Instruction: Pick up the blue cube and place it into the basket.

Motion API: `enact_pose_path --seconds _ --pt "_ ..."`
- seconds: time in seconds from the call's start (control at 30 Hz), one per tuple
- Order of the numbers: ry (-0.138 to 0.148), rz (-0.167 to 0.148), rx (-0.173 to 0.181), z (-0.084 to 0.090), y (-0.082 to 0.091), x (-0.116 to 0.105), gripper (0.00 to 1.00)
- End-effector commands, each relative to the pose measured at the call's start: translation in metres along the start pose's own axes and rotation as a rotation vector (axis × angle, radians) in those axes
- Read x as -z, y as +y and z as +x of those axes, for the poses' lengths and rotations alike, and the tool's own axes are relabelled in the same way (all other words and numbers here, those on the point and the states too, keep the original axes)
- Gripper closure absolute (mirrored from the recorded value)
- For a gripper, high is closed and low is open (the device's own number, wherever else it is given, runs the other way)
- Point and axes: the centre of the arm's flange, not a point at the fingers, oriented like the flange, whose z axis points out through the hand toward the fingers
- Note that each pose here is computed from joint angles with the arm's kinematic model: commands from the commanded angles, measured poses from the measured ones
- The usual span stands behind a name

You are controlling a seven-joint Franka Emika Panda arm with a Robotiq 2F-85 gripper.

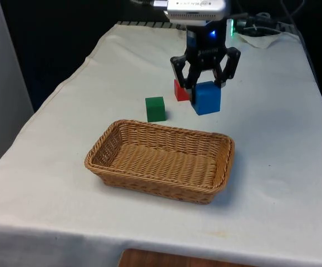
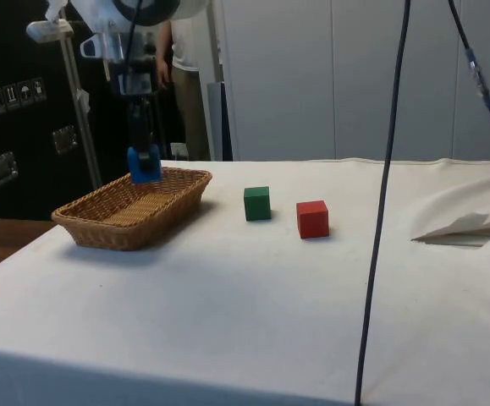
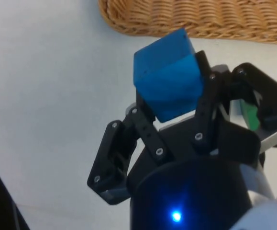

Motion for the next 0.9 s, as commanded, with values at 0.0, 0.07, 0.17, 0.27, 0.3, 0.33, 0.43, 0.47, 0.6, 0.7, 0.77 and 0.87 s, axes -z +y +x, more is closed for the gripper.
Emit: enact_pose_path --seconds 0.0,0.07,0.17,0.27,0.3,0.33,0.43,0.47,0.6,0.7,0.77,0.87 --pt "0.0 -0.001 -0.016 -0.001 0.001 -0.002 1.0" --pt "-0.001 -0.001 -0.029 0.0 0.001 -0.003 1.0" --pt "-0.006 0.002 -0.036 -0.001 0.001 -0.005 1.0" --pt "-0.009 -0.002 -0.067 -0.003 0.006 -0.01 1.0" --pt "-0.01 -0.003 -0.074 -0.003 0.007 -0.01 1.0" --pt "-0.012 -0.003 -0.079 -0.004 0.009 -0.011 1.0" --pt "-0.018 -0.007 -0.093 -0.005 0.015 -0.014 1.0" --pt "-0.017 -0.003 -0.085 -0.005 0.012 -0.012 1.0" --pt "-0.024 -0.009 -0.105 -0.007 0.023 -0.02 1.0" --pt "-0.025 -0.011 -0.111 -0.008 0.03 -0.025 1.0" --pt "-0.027 -0.013 -0.116 -0.008 0.036 -0.028 1.0" --pt "-0.028 -0.018 -0.12 -0.007 0.044 -0.032 1.0"
